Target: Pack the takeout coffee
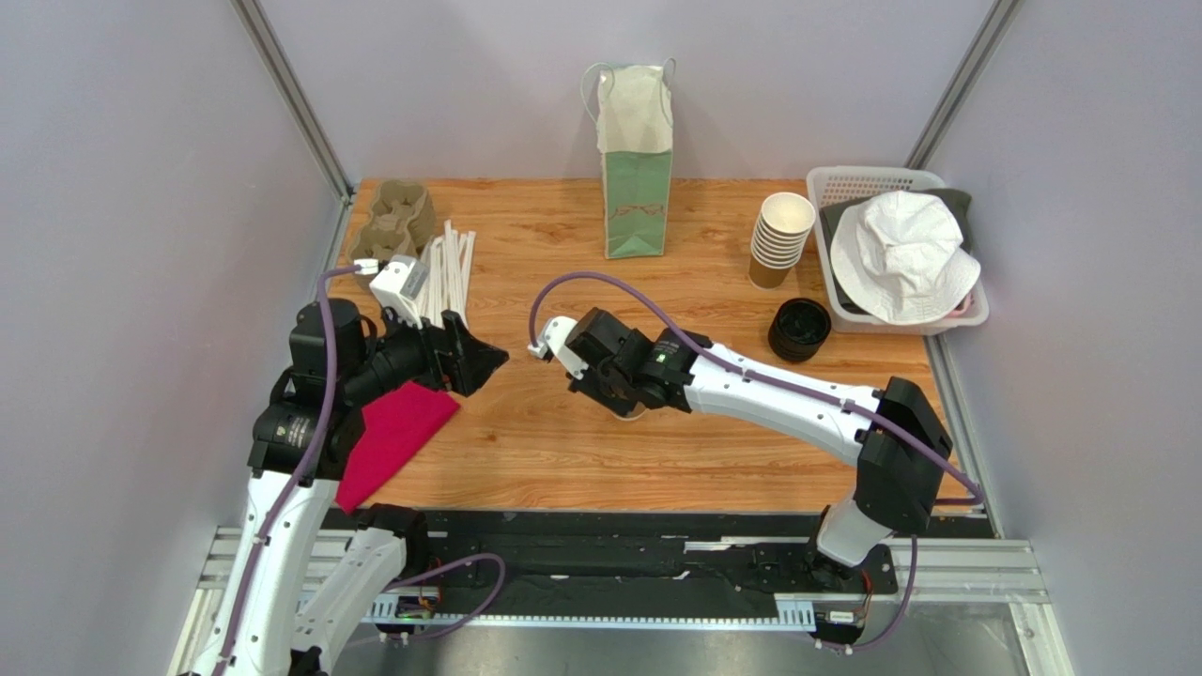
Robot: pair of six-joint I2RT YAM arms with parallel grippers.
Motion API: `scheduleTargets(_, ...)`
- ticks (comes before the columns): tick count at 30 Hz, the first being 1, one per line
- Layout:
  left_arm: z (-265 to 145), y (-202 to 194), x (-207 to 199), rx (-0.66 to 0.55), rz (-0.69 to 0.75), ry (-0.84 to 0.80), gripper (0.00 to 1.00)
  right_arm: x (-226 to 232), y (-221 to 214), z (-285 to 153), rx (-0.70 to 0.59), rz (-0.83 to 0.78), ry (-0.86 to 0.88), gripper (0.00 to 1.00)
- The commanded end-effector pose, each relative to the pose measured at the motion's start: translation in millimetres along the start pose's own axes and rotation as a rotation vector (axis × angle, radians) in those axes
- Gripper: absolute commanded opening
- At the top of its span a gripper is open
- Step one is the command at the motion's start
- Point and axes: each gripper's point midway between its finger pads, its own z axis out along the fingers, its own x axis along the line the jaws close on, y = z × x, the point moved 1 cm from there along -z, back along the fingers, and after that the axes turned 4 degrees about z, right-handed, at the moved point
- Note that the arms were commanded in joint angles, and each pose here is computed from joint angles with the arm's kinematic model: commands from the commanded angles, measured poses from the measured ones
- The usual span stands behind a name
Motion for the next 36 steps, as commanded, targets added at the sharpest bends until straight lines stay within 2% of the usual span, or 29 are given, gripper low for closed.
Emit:
scheduleTargets(1,3.5,11.1,-2.7,-0.062,-0.05,-0.015,0.98,7.7,11.1,9.2,-0.06,0.017,-0.024,0.0)
scheduleTargets(27,10.7,-6.0,6.9,-0.036,-0.082,0.01,0.99,26.9,-0.7,19.2,-0.027,-0.008,0.017,0.0)
scheduleTargets(34,11.6,-6.4,6.9,-0.035,-0.082,0.007,0.99,29.5,-3.6,19.8,-0.019,-0.007,0.031,0.09)
scheduleTargets(36,11.1,-6.8,7.2,-0.034,-0.08,0.009,0.99,30.0,-5.7,19.2,-0.011,-0.007,0.035,0.18)
